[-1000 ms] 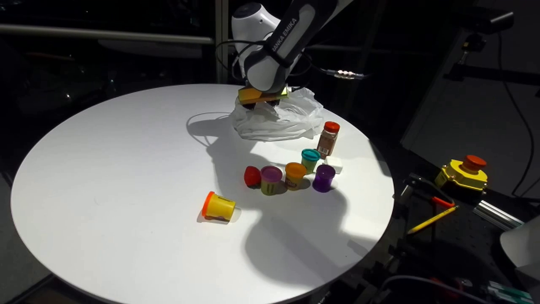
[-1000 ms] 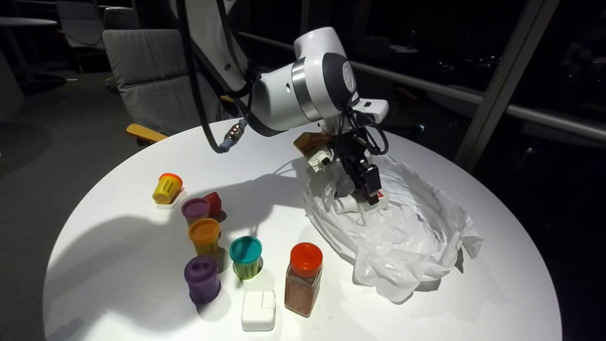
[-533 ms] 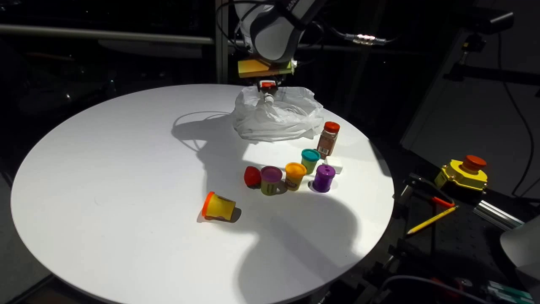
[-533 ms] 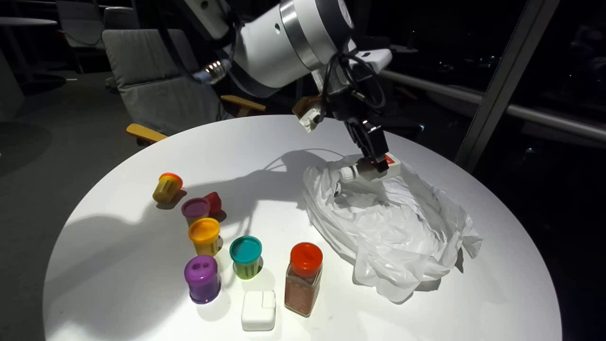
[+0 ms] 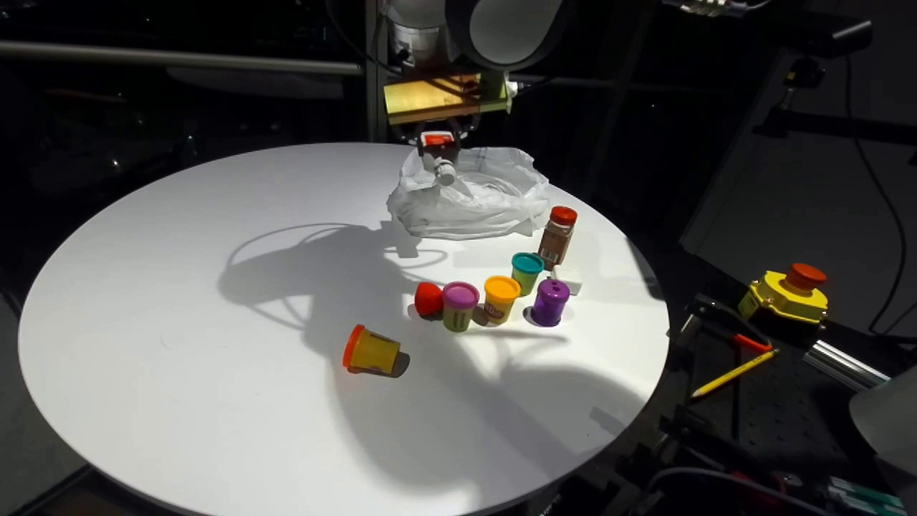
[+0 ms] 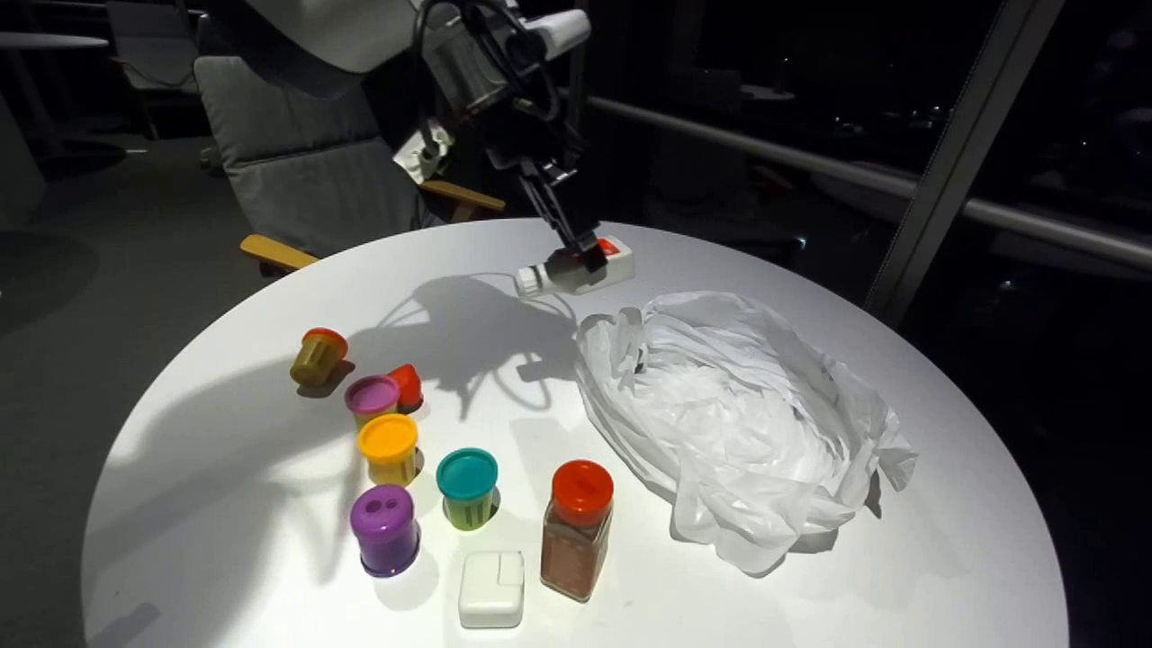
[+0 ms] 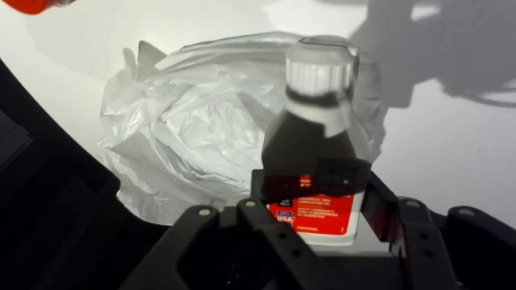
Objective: Remove the containers and strawberry plush toy from the white plastic and place them on the table
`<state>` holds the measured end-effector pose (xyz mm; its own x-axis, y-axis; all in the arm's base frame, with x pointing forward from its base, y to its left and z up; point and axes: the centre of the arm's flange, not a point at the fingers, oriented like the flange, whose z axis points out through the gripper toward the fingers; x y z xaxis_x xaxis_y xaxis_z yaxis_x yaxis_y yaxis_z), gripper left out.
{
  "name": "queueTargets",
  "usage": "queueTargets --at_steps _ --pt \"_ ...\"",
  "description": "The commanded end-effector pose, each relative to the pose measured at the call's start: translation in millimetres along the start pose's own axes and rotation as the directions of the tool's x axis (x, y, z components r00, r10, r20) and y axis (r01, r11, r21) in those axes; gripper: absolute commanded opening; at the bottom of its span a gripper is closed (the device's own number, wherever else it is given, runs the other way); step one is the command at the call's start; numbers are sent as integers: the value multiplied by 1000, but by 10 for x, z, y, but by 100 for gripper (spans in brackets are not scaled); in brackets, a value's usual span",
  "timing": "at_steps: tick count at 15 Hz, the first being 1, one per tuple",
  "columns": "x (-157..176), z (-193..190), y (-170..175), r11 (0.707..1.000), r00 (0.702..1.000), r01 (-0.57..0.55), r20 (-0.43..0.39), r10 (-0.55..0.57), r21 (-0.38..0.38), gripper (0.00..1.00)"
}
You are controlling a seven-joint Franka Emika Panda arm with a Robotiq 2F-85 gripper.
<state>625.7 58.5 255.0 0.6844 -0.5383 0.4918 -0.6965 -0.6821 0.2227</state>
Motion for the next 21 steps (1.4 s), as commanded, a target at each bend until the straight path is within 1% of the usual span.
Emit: queueTargets --at_steps 1,3,4,5,9,12,13,14,16,18,19,21 --pt "-390 -37 -328 994 998 56 13 -57 93 34" --pt "-609 0 -534 986 997 70 18 -73 149 34" --pt "-712 64 -643 982 997 57 44 -66 181 34" --pt "-805 151 -722 979 996 57 53 -68 195 34" --pt "-1149 526 -882 972 985 79 132 -110 219 34" --pt "-1254 602 -897 967 980 81 159 -122 241 34" --pt "-1234 560 -868 963 976 88 172 -135 255 84" --pt "-1169 448 -802 960 975 92 171 -141 264 86" --pt "-1060 268 -676 959 975 84 176 -135 272 99" --pt "-933 -22 -490 962 971 91 193 -144 257 100" --pt "-867 -164 -400 962 963 102 218 -159 252 100" --pt "-819 -454 -155 956 937 146 274 -216 253 100"
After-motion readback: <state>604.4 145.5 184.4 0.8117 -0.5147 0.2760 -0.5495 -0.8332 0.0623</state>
